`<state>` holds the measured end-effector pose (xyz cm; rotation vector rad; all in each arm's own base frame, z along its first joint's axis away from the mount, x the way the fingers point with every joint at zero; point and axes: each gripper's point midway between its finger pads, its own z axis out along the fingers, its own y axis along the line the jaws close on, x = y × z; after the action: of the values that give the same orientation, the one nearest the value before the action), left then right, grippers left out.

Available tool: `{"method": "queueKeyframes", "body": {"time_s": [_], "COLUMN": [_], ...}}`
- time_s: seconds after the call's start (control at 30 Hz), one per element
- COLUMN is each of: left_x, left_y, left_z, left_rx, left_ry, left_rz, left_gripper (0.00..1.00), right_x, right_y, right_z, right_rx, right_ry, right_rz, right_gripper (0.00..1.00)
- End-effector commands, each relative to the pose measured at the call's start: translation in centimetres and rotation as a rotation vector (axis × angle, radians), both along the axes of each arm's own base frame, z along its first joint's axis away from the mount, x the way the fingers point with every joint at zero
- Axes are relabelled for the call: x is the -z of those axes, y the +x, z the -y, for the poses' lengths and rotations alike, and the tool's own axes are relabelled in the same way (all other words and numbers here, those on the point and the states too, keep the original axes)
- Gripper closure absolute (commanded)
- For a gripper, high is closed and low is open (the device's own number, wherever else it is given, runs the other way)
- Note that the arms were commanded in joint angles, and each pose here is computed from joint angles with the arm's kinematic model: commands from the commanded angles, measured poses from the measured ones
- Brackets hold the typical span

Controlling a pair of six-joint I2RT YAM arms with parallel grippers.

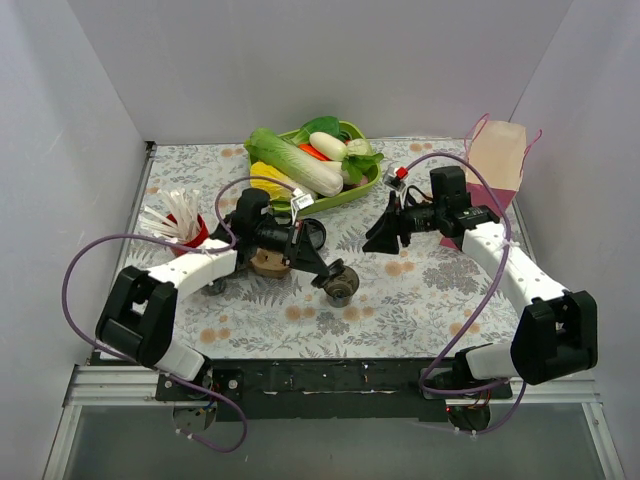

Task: Pack the takeout coffee

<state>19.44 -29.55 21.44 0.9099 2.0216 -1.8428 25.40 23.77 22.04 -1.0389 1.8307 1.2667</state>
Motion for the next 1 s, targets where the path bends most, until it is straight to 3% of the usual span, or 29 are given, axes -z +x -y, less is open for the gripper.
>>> {"method": "queueKeyframes", "body": {"time_s": [0.0,0.1,0.73,0.97], "left_x": [-2.8,-2.3,2.7,3.5], "left_y": [0.0,0.4,1.5,1.8], "left_z": [0.8,1.0,1.4,1.6], "left_rx": [-0.019,-0.058,-0.144,-0.135], "left_ry": [-0.148,-0.177,-0.122,-0.104], "left_rz": [-0.19,-0.148,-0.352,-0.368], "left_gripper": [1.0,1.0,1.0,0.96], "right_x": [0.5,1.2,5.7,6.2], "right_y": [-1.3,-1.9,-3.2,-2.2], "right_z": [-0.1,0.0,-2.3,-3.6], "right_rx": [-0.043,-0.05,-0.069,-0.067], "right_ry": [0.023,0.018,-0.033,-0.058], "right_rz": [-0.07,-0.09,-0.18,-0.151], "right_gripper": [0.38,0.37,0.35,0.27]}}
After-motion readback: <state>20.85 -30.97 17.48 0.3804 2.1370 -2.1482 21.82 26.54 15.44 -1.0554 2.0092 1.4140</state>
